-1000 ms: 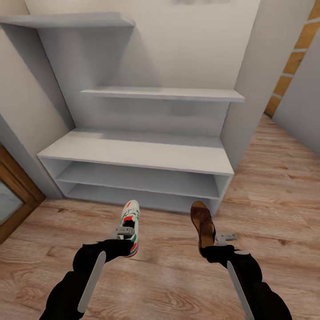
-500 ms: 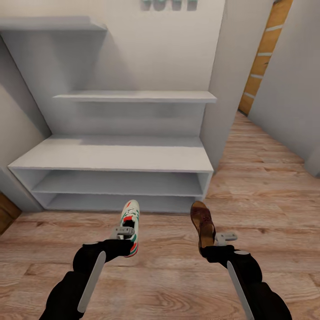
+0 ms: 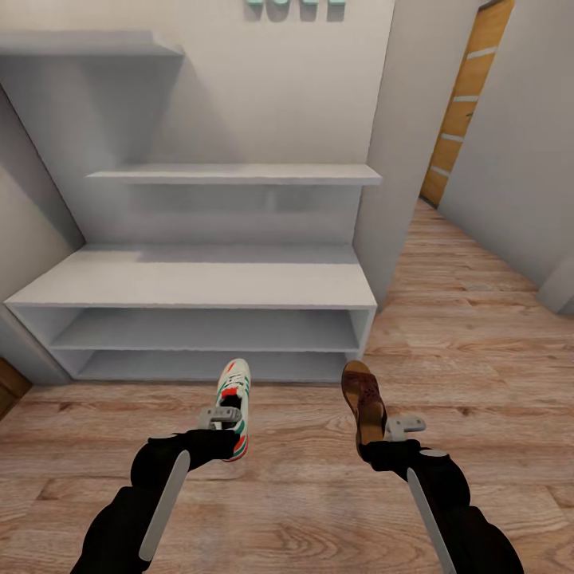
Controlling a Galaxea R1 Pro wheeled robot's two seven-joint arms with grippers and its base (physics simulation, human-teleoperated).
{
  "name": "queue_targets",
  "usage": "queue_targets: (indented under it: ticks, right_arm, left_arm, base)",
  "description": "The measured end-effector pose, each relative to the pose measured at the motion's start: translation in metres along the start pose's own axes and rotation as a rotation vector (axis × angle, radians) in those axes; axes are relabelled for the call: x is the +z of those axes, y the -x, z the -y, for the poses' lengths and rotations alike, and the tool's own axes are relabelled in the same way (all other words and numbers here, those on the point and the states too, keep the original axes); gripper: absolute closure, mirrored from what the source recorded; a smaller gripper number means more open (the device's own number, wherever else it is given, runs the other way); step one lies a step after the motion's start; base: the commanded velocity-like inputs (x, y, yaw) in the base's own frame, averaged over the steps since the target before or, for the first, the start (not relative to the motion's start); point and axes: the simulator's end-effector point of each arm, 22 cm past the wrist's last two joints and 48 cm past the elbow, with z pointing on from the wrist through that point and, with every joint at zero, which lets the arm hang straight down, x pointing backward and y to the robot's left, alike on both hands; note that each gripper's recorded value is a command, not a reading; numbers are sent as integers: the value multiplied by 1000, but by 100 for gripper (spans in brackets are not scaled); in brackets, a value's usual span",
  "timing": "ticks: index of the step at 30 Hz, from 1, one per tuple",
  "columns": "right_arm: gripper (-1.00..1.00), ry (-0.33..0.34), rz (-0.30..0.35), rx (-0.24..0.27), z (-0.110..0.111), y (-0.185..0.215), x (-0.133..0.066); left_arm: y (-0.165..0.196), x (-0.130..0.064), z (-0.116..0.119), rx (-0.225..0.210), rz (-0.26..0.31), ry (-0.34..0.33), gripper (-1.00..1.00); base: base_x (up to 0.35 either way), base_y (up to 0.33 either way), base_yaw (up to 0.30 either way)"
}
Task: Pick up the two gym shoes and the two sandals from the corridor floor and place them onto the hallstand (shoe rack) in the corridor, making sure they are on the rack and not on the floor. Arrange them so the two gym shoes are next to each other and the two sandals are next to each other.
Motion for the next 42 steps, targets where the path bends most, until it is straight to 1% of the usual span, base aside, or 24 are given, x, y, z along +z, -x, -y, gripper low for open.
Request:
queue_targets:
  ticks: [8, 14, 15, 16, 17, 18, 19, 20, 21, 22, 23, 24, 25, 26, 30, 34, 42]
  right_arm:
    - [100, 0, 0, 0, 0, 0, 0]
    - [100, -15, -1, 5, 7, 0, 0]
    - [100, -25, -1, 12, 12, 0, 0]
    - [100, -44, -2, 26, 22, -1, 0]
    - [100, -69, -2, 55, 38, -2, -1]
    - [100, -81, -2, 77, 47, -2, -2]
    - [100, -114, -3, 121, 68, -5, -4]
    - [100, -161, -6, 165, 94, -9, -7]
    - [100, -194, -6, 219, 116, -15, -11]
    - [100, -207, -6, 249, 127, -18, -12]
    - [100, -235, -6, 294, 145, -23, -16]
    - [100, -268, -8, 328, 163, -30, -21]
    - [100, -267, -5, 352, 167, -31, -22]
    - [100, -275, -5, 365, 173, -33, -24]
    - [100, -308, -4, 404, 192, -40, -30]
    - [100, -328, 1, 400, 205, -40, -34]
    - [100, -328, 7, 393, 206, -37, -34]
  left_arm:
    - [0, 0, 0, 0, 0, 0, 100]
    - [0, 0, 0, 0, 0, 0, 100]
    - [0, 0, 0, 0, 0, 0, 100]
    - [0, 0, 0, 0, 0, 0, 100]
    - [0, 0, 0, 0, 0, 0, 100]
    - [0, 0, 0, 0, 0, 0, 100]
    - [0, 0, 0, -1, 0, 0, 100]
    - [0, 0, 0, -1, 0, 0, 100]
    - [0, 0, 0, -1, 0, 0, 100]
    - [0, 0, 0, -1, 0, 0, 100]
    - [0, 0, 0, -2, 0, 0, 100]
    - [0, 0, 0, -2, 0, 0, 100]
    - [0, 0, 0, -2, 0, 0, 100]
    - [0, 0, 0, -2, 0, 0, 100]
    - [0, 0, -1, 0, 1, 5, 100]
    - [0, 0, -1, -1, 1, 7, 100]
    - [1, 0, -2, -1, 3, 8, 100]
  base:
    - [0, 0, 0]
    - [0, 0, 0]
    - [0, 0, 0]
    - [0, 0, 0]
    - [0, 0, 0]
    - [0, 0, 0]
    - [0, 0, 0]
    - [0, 0, 0]
    - [0, 0, 0]
    - [0, 0, 0]
    - [0, 0, 0]
    - [0, 0, 0]
    - [0, 0, 0]
    - [0, -6, 0]
    - [0, -103, 0]
    - [0, -59, 0]
    - [0, -7, 0]
